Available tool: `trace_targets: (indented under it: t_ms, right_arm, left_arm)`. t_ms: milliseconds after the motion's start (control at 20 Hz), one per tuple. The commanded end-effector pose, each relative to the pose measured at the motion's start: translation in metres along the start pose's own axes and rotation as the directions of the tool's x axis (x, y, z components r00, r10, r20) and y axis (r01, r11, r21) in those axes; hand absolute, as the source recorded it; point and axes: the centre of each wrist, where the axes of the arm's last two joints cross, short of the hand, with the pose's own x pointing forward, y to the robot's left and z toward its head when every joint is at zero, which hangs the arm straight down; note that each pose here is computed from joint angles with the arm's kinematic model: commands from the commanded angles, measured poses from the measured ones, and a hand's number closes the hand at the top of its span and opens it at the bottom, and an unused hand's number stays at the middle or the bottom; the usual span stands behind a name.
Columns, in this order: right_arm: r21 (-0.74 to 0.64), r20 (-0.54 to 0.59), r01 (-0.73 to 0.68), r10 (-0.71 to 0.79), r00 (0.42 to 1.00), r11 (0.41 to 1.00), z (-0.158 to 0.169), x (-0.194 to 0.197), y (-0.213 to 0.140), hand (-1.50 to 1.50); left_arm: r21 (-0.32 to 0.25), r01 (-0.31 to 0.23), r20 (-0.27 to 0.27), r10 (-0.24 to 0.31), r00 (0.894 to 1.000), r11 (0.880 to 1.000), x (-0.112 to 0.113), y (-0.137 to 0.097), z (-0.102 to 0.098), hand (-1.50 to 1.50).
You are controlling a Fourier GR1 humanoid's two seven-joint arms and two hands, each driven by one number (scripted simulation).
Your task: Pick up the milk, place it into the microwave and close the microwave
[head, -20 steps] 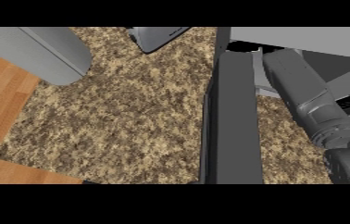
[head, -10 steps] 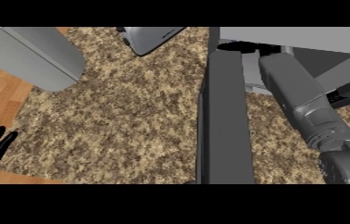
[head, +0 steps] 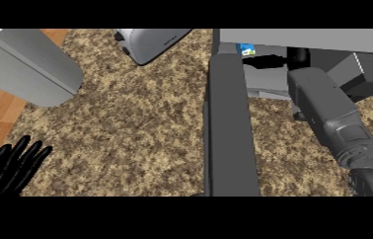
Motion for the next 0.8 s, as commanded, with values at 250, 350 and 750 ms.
trace_targets:
  t_ms: [250,350,750]
  right_arm:
    - [0.131,-0.044,0.338,-0.335,0.941,0.932,0.035,-0.032,0.014,-1.5]
    - [0.161,-0.042,0.396,-0.394,0.918,0.904,0.053,-0.049,0.011,-1.5]
    - [0.177,-0.12,0.532,-0.518,0.847,0.828,0.125,-0.087,0.053,-1.5]
  left_arm:
    - [-0.195,-0.074,-0.111,0.053,0.992,0.978,-0.033,-0.025,-0.012,-1.5]
    - [-0.22,-0.056,-0.108,0.033,0.994,0.974,-0.032,-0.029,-0.021,-1.5]
    - [-0.242,0.003,-0.125,-0.034,0.992,0.97,-0.058,-0.046,-0.041,-1.5]
